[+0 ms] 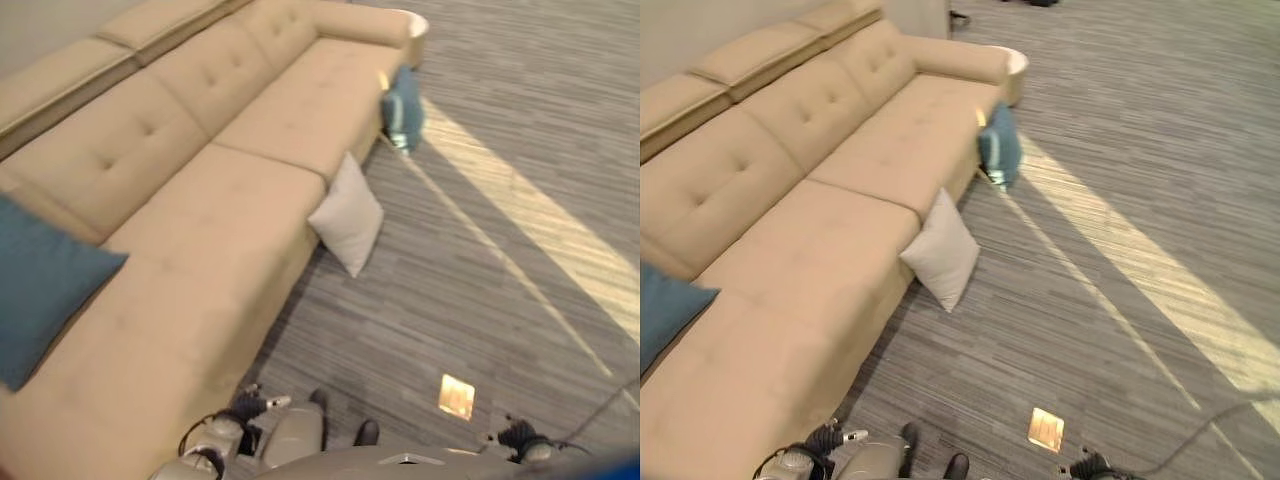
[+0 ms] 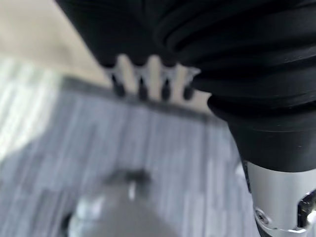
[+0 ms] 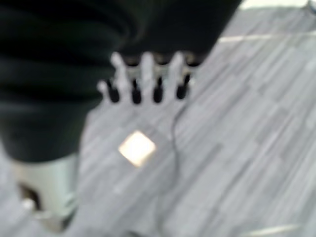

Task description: Pick up all the scattered cushions and arrange them neatly on the sofa.

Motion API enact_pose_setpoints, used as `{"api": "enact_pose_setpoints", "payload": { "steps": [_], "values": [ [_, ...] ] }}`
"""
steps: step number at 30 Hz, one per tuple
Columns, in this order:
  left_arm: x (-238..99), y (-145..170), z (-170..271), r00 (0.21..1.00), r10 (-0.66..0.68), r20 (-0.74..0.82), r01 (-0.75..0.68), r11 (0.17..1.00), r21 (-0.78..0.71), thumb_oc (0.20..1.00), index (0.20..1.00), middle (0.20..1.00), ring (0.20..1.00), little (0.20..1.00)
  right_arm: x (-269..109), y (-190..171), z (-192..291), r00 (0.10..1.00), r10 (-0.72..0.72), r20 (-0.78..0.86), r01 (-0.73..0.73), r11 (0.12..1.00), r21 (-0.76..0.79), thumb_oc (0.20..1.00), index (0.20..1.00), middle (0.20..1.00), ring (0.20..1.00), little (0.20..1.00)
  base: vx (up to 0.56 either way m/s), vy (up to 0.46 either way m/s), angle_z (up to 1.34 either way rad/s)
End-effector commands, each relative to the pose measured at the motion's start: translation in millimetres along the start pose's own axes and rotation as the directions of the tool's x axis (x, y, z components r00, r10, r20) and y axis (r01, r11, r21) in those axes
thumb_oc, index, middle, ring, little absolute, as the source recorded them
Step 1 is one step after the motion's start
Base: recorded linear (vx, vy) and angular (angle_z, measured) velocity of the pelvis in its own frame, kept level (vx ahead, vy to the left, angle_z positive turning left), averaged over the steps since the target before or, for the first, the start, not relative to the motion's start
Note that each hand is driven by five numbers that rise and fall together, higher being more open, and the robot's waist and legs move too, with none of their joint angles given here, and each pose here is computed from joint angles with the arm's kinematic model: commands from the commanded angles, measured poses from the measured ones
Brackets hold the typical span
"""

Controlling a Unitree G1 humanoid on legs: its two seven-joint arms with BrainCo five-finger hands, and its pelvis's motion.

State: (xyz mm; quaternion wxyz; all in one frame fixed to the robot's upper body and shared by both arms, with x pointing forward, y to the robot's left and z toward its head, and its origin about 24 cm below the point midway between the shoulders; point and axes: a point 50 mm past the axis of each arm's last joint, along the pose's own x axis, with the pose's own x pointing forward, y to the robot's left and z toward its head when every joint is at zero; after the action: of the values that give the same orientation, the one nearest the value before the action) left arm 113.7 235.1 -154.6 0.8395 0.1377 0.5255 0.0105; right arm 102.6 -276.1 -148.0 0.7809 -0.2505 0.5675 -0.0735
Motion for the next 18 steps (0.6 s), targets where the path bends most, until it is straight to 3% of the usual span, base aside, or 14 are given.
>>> {"api": "enact_pose_setpoints", "payload": {
  "steps": [1, 10, 18],
  "values": [
    [1.6, -6.8, 7.4, 0.999, -0.022, 0.023, 0.022, 1.0, 0.007, 1.0, 1.0, 1.0, 1.0, 1.0, -2.1, -0.2, -9.1, 1.0, 0.0, 0.025, 0.001, 1.0, -0.021, 1.0, 1.0, 1.0, 1.0, 1.0, 0.22, 0.129, -0.62],
    [2.8, 5.0, 17.5, 0.998, 0.009, 0.055, -0.011, 0.999, 0.032, 1.0, 1.0, 1.0, 1.0, 1.0, -1.9, 8.2, 14.7, 0.994, 0.03, 0.104, -0.027, 0.999, -0.029, 1.0, 1.0, 1.0, 1.0, 1.0, 0.31, -0.001, 0.1],
    [0.5, -8.2, 1.3, 0.999, -0.032, 0.007, 0.032, 0.999, 0.041, 1.0, 1.0, 1.0, 1.0, 1.0, -3.2, 9.3, 2.1, 0.996, 0.036, 0.082, -0.033, 0.999, -0.032, 1.0, 1.0, 1.0, 1.0, 1.0, 0.44, -0.349, 0.72]
  ]
}}
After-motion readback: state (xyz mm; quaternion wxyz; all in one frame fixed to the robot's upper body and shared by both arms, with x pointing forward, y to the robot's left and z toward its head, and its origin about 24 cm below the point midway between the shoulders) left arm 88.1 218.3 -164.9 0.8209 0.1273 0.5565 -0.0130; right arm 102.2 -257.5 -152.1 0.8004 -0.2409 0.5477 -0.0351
